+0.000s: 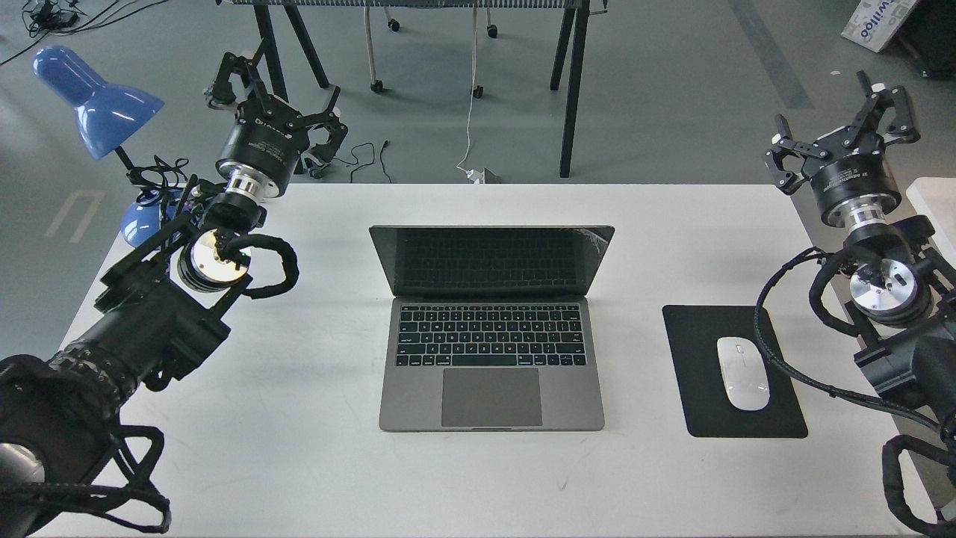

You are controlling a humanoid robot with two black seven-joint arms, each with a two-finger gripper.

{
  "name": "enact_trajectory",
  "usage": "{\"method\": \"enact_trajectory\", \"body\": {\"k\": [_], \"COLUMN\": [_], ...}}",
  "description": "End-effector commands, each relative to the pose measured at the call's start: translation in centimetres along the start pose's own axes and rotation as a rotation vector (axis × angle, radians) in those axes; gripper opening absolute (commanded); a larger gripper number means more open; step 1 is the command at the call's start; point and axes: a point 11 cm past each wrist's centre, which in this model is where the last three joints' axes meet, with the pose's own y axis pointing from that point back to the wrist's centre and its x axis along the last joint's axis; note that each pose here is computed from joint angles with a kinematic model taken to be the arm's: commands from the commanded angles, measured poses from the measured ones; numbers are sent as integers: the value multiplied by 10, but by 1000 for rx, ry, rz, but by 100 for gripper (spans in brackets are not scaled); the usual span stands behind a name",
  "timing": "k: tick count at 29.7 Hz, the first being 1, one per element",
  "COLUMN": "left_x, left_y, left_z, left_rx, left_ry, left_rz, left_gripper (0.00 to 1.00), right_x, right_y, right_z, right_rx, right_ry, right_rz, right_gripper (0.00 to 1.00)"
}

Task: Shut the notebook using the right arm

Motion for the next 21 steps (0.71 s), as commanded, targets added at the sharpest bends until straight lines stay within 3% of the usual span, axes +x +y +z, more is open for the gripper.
{"method": "enact_trajectory", "body": {"k": [1,8,16,21], "left_x": [0,0,1,0], "left_y": [0,0,0,0], "left_z": [0,1,1,1], "left_rx": [1,0,-3,-1], "left_ry": [0,0,2,0], "left_rz": [-1,-2,-1,-1], "left_gripper": [100,100,100,100], "right_x": [0,-7,-70,-101], "right_y": [0,-2,-22,-29], "right_z": [0,7,70,89], "right_rx": [0,-23,-223,-256], "right_ry": [-1,3,101,96], "right_rz": [-2,-20,-161,-221], "right_gripper": [100,100,100,100]}}
